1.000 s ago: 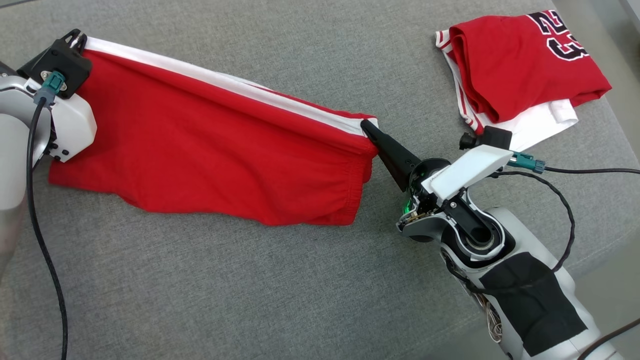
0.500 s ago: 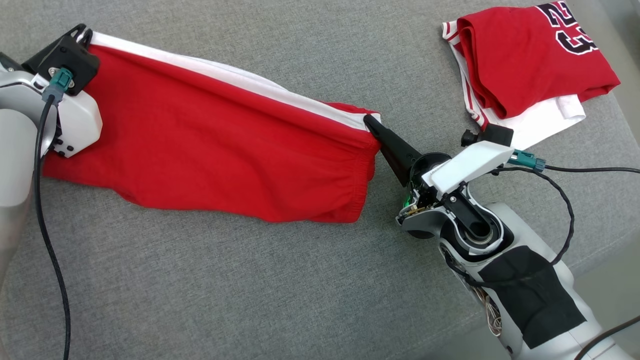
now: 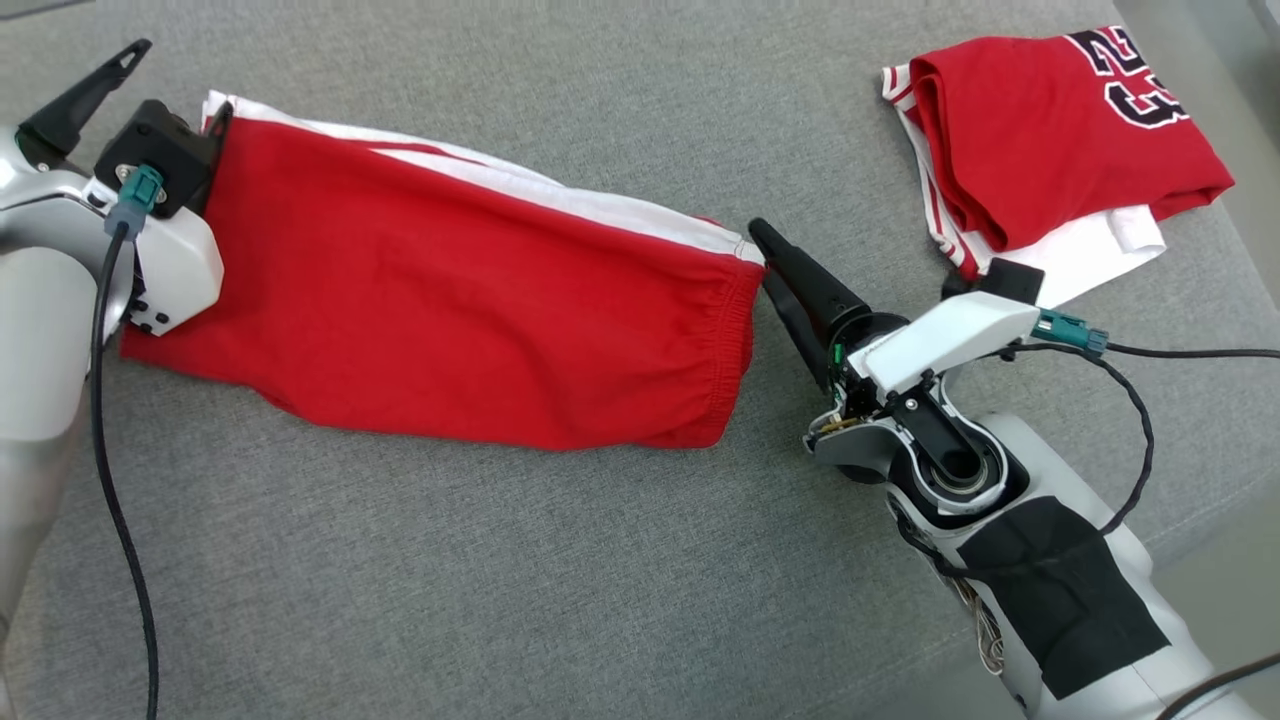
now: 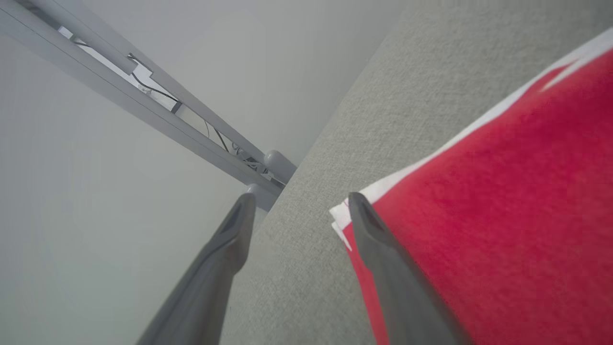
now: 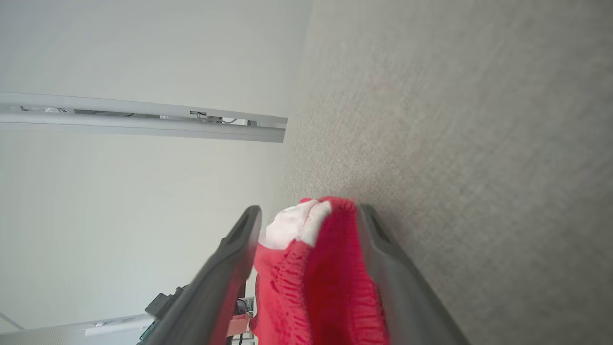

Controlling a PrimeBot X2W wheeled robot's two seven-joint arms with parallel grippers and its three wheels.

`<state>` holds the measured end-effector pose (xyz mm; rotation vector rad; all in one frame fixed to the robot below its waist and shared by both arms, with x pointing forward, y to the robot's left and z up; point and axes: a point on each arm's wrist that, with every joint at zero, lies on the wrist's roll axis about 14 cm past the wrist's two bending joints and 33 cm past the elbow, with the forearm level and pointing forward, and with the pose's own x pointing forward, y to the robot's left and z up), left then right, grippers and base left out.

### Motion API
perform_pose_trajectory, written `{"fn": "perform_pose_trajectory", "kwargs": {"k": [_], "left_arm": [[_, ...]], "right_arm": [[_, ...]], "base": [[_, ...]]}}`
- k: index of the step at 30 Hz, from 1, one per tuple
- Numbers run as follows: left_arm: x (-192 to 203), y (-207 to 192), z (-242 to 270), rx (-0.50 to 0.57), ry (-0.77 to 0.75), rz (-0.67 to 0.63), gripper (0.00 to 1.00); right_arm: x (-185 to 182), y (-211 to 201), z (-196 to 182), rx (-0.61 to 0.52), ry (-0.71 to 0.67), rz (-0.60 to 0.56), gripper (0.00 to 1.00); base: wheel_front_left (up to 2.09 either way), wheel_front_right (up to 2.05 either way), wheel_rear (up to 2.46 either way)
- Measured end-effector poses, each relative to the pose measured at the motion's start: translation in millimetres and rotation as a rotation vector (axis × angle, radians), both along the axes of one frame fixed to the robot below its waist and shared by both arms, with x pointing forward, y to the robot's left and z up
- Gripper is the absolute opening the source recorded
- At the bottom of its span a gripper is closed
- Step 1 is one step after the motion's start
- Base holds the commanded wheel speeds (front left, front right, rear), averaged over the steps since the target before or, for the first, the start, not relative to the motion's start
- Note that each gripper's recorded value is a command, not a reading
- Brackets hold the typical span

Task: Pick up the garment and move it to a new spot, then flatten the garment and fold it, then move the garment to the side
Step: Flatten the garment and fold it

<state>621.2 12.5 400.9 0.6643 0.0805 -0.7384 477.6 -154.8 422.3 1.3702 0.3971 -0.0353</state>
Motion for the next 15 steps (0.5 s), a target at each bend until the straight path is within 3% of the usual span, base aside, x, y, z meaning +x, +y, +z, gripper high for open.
{"fn": "perform_pose_trajectory", "kwargs": {"k": [7,15], "left_arm": [[-12,-1,33,-0.042,-0.062,0.01,1.0],[-35,-6,96,-0.175,-0.172,0.03,1.0]], "right_arm": [[-6,-20,19,-0.145,-0.067,-0.041,1.0],[-17,-62,55,-0.552,-0.235,-0.109,1.0]], "base": [[0.0,0.0,0.0],[0.0,0.0,0.0]]}}
